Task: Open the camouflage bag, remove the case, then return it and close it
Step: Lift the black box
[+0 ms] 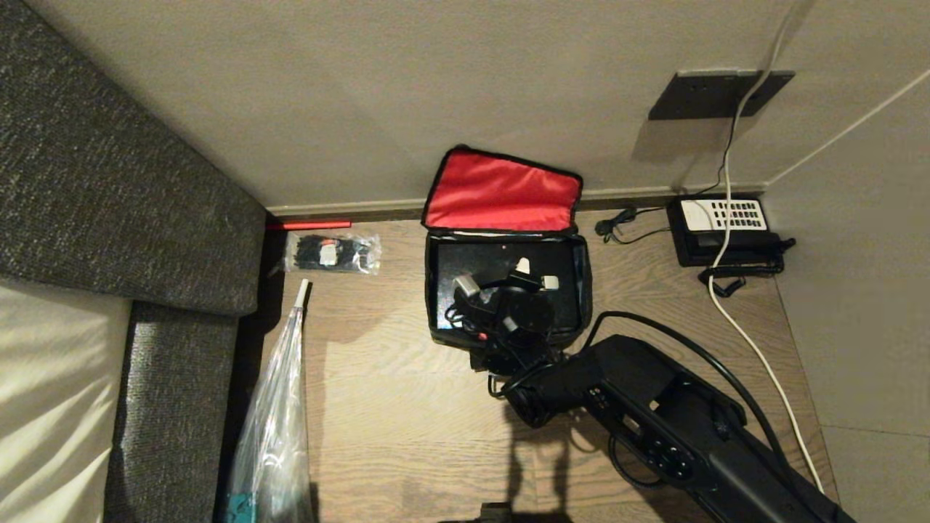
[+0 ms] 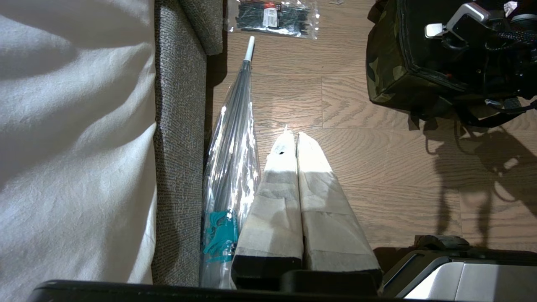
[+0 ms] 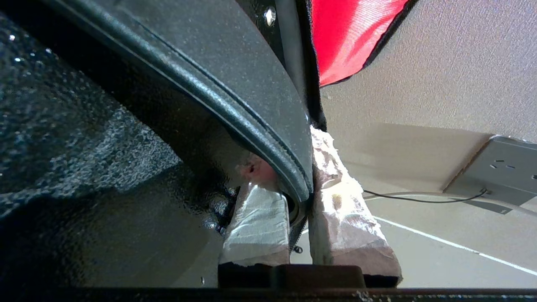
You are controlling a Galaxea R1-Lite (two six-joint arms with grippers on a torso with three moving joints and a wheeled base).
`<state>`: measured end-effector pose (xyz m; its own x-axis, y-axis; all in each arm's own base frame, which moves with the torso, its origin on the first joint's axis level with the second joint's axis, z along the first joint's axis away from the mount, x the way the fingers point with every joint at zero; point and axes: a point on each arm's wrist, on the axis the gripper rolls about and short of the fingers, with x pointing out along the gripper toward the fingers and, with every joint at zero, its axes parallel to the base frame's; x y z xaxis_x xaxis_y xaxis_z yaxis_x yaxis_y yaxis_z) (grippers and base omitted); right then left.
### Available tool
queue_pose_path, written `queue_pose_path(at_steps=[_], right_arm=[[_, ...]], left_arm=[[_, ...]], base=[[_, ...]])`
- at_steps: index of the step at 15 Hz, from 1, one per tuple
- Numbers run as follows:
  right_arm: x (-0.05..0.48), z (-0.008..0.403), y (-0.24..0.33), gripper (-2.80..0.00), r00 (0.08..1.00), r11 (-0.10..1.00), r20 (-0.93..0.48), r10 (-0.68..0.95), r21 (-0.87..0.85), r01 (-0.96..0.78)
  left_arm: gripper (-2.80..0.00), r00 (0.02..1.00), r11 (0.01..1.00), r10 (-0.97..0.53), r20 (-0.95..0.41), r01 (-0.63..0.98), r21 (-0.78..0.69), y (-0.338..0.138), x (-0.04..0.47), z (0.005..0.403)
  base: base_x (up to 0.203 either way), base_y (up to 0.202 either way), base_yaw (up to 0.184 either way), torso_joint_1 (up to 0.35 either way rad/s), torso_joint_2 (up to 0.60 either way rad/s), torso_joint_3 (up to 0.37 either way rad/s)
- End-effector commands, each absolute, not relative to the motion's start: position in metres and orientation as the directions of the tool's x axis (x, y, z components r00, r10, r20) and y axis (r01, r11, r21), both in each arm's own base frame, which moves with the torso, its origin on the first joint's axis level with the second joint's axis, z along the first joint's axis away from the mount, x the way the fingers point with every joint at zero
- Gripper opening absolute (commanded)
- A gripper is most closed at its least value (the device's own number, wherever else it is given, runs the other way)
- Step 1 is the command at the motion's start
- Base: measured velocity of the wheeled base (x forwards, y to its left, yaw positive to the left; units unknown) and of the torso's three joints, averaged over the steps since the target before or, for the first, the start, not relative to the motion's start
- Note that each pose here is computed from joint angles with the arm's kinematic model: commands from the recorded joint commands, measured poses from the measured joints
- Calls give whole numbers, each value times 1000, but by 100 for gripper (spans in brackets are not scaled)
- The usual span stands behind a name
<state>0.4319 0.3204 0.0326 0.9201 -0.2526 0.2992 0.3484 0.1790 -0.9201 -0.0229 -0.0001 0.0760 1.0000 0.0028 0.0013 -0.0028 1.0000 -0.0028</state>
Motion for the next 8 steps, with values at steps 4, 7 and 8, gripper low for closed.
queue_pose_path(at_steps=[4,7,8], right_arm=[[421,55,329,-280,909,223,331,-254,-894,388],[407,86,338,-280,899,275,341,-276,-868,414],[399,96,343,-280,894,288,332,-299,-862,417]], left_arm=[[-280,1000,1000,3,5,-3,-3,0,-23,76],[-280,1000,1000,3,5,-3,-3,0,-23,76],[-280,1000,1000,3,5,-3,-3,0,-23,76]], base=[[0,0,0,0,0,0],[0,0,0,0,0,0],[0,0,0,0,0,0]])
